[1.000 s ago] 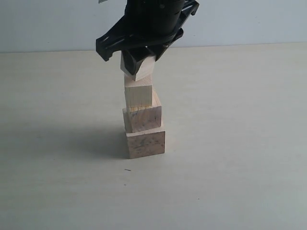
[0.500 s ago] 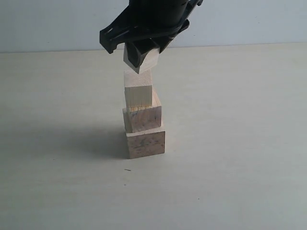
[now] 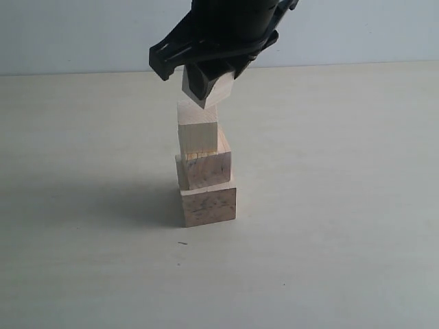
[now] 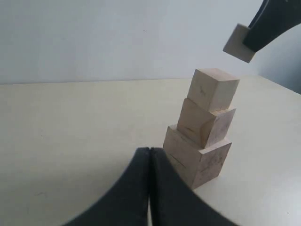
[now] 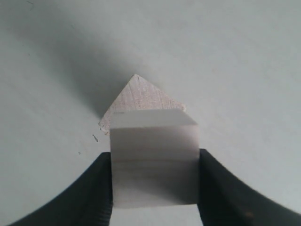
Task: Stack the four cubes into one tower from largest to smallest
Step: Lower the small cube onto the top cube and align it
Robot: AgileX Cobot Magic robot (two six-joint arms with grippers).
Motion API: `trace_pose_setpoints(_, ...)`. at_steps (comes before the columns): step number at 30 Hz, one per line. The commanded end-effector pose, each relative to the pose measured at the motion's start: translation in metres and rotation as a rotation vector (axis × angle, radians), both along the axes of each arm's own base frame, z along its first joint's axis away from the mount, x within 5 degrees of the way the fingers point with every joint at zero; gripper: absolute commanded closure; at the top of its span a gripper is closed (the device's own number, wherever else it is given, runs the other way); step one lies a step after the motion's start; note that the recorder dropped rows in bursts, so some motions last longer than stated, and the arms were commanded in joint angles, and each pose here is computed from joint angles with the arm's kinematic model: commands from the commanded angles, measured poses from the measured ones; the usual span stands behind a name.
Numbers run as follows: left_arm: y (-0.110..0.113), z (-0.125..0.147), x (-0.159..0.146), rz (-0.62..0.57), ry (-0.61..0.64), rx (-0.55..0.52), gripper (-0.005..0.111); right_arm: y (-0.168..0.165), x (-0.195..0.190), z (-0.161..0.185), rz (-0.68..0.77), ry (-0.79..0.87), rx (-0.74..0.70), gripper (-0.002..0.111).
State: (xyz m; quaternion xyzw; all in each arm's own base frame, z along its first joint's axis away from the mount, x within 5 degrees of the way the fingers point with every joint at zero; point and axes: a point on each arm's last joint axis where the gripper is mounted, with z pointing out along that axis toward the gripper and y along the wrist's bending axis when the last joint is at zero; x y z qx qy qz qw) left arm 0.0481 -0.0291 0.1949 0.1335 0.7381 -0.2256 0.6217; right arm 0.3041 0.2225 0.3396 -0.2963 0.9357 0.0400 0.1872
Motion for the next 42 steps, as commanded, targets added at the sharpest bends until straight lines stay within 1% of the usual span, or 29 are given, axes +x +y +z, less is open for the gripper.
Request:
trace_pose_setpoints(1,0.000,0.000,0.000,0.003,-0.006,-0.003,0.107,0.002,0.001,-0.003,0.001,0.001,-0.004,0.106)
trace_pose_setpoints(5,0.000,0.000,0.000,0.003,-0.006,-0.003,0.107,0.008,0.007,-0.010,0.003,0.019,0.000,0.106)
trace_pose_setpoints(10,0.000,0.000,0.000,0.003,-0.006,-0.003,0.107,0.014,0.010,-0.006,0.009,0.011,0.027,0.106)
trace_pose_setpoints(36,0.000,0.000,0.000,0.003,-0.006,-0.003,0.107,0.014,0.011,-0.006,0.009,0.008,0.021,0.106)
trace_pose_setpoints(38,0.000,0.000,0.000,0.003,-0.006,-0.003,0.107,0.014,0.011,-0.006,0.009,0.009,0.021,0.104)
trace_pose_setpoints(39,0.000,0.000,0.000,0.003,-0.006,-0.003,0.107,0.015,0.011,-0.008,0.009,0.012,0.018,0.101)
trace_pose_setpoints(42,0.000,0.000,0.000,0.003,-0.006,-0.003,0.107,0.017,0.014,-0.014,0.009,0.024,0.009,0.095)
